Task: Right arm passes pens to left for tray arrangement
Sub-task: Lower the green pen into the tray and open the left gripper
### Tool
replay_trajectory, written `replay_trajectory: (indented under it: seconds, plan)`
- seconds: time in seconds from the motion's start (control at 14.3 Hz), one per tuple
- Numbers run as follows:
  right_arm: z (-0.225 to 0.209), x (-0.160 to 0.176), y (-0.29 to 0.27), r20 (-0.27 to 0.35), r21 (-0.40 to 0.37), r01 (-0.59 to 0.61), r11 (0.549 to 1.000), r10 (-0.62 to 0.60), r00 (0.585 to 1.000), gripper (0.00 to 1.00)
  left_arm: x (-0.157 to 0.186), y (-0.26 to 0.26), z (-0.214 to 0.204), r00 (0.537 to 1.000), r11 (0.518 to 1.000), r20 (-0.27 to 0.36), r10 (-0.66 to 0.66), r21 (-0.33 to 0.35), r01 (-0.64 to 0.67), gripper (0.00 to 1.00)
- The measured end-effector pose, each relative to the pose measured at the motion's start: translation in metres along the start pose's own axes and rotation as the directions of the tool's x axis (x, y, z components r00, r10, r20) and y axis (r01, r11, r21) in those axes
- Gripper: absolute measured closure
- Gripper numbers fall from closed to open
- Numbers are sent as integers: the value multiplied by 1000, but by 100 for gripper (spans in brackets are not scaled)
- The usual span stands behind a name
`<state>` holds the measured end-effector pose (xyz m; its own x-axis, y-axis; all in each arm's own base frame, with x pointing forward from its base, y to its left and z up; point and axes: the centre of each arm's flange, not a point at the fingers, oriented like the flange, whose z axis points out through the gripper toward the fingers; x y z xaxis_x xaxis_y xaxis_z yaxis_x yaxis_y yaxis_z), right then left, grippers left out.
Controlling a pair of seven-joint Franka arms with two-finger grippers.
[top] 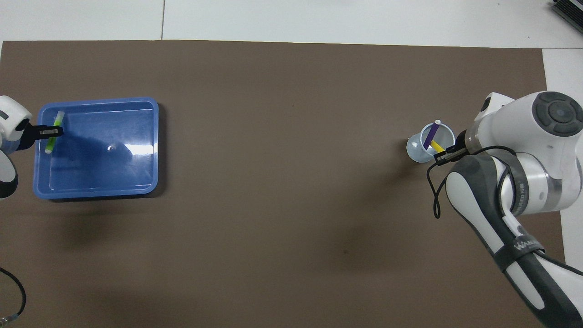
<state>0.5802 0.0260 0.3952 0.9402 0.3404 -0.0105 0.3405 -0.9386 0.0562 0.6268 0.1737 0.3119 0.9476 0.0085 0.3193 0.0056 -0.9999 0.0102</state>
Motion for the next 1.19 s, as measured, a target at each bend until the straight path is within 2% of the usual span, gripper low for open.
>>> replay_trajectory:
  seconds: [0.49, 0.56, 0.63, 0.91, 1.05, 1.19]
  plan:
    - [3, 2, 1, -8, -2, -1, 1000, 1, 1000, 64, -2, 0, 2, 1000, 1000, 4, 0, -1, 0, 82]
    - [4, 2, 1, -9, -3, -1, 1000, 1, 1000, 65, -2, 0, 2, 1000, 1000, 5, 0, -1, 0, 80]
    - [4, 3, 1, -11, -3, -1, 1000, 1, 1000, 65, -3, 1, 3, 1000, 1000, 7, 1, -2, -1, 67]
    - [5, 3, 1, -12, -3, -1, 1000, 1, 1000, 67, -4, 0, 3, 1000, 1000, 9, 0, -2, 0, 26]
    - [5, 3, 1, -13, -4, -1, 1000, 1, 1000, 70, 1, 0, -1, 1000, 1000, 5, 2, -2, -2, 3]
    - [5, 3, 1, -13, -4, -1, 1000, 1, 1000, 81, 13, -1, -15, 999, 1000, 32, 5, -13, -4, 0]
